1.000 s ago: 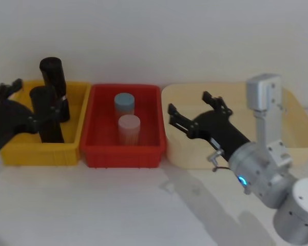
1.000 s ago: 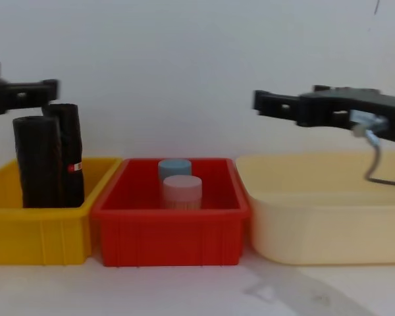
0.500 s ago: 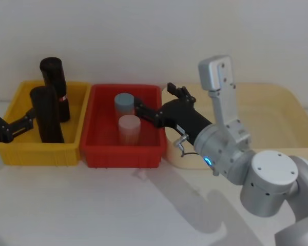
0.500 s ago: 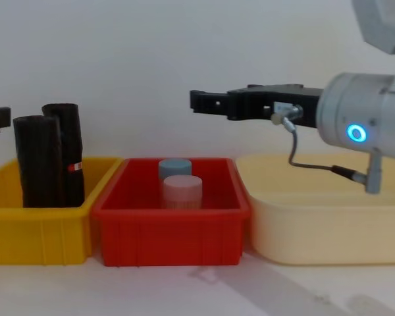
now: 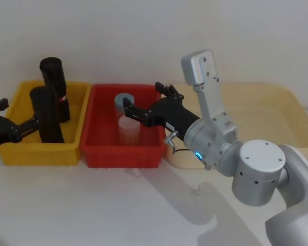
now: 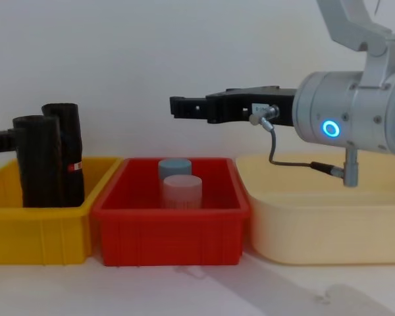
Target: Pick up the garbage bag with the one hand and transfer it to the other hand.
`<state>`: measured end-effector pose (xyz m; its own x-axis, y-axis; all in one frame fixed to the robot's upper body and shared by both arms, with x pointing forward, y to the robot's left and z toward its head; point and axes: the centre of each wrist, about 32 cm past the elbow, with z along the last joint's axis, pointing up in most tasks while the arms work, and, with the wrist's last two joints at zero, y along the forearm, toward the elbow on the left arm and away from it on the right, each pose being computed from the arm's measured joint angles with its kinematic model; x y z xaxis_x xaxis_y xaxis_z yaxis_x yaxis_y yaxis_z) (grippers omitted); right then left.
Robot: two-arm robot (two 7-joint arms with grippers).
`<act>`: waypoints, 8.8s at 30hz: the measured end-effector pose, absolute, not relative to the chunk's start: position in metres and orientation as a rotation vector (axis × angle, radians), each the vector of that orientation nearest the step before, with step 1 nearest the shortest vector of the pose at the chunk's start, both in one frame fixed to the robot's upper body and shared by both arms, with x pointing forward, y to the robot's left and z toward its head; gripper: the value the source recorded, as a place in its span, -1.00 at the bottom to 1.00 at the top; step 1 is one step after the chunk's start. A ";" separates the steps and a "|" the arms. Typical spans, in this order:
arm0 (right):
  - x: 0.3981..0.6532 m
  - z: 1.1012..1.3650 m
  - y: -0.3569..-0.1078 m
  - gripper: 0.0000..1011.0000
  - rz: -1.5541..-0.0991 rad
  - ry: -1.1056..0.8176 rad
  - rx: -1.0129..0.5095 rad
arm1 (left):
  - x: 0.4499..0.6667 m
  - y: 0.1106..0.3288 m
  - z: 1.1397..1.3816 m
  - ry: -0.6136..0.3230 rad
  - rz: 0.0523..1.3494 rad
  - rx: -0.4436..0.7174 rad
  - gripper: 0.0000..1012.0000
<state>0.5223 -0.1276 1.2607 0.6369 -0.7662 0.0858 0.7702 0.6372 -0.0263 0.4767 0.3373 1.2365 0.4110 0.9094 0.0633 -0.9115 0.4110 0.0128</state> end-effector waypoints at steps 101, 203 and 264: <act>0.599 1.236 -0.112 0.98 -0.740 0.048 -0.356 | 0.547 0.289 1.239 -0.029 1.223 0.053 0.98; 0.535 1.309 -0.257 0.31 -1.176 -0.170 -0.292 | 0.613 0.133 1.351 -0.104 0.761 -0.163 0.05; 0.565 1.304 -0.219 0.98 -0.914 -0.043 -0.147 | 0.635 0.097 1.339 -0.086 0.735 -0.118 0.05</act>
<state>0.5654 -0.2188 1.3042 0.6103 -0.7858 0.0999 0.7917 0.6012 -0.1083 0.6346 0.0972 1.3393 0.7386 0.6732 0.0363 -0.6636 0.7354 -0.1373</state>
